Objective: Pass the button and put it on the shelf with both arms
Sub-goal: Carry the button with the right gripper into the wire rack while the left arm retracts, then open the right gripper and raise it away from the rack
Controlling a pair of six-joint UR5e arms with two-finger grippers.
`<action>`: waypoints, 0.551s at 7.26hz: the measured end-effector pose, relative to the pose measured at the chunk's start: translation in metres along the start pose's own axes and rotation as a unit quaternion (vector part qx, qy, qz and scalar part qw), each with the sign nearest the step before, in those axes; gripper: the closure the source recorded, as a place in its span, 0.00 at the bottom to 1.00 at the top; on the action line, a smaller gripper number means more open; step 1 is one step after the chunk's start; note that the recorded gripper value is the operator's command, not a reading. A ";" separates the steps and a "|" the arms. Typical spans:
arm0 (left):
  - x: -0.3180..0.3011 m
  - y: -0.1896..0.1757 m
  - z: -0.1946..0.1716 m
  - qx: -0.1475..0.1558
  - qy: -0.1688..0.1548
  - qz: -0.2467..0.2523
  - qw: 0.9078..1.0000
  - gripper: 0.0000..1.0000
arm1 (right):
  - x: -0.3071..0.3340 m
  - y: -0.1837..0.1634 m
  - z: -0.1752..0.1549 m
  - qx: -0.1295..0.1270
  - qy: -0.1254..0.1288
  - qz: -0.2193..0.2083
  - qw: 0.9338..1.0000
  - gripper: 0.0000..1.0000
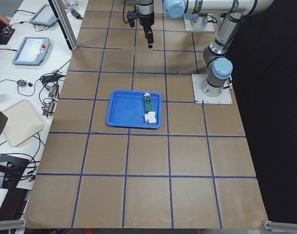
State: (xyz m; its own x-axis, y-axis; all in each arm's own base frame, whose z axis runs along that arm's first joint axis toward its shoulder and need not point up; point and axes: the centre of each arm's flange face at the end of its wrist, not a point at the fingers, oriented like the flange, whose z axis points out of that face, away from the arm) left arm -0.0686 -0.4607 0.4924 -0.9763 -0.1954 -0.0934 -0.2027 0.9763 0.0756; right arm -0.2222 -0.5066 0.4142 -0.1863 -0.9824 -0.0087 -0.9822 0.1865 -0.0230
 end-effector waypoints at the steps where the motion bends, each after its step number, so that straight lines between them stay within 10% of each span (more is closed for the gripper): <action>1: 0.000 0.001 0.000 0.000 0.000 0.004 1.000 0.00 | -0.008 -0.056 -0.016 0.001 -0.004 0.022 1.000 0.00; 4: 0.003 0.001 0.002 -0.002 0.012 0.008 1.000 0.00 | -0.041 -0.241 -0.038 -0.003 0.004 0.093 0.996 0.00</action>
State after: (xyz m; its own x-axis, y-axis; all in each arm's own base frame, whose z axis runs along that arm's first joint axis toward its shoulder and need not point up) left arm -0.0713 -0.4599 0.4900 -0.9811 -0.1811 -0.0678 -0.1864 0.9791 0.0813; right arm 0.0215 -0.5118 0.4583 -0.3648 -0.9311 -0.0036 -0.9310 0.3648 -0.0157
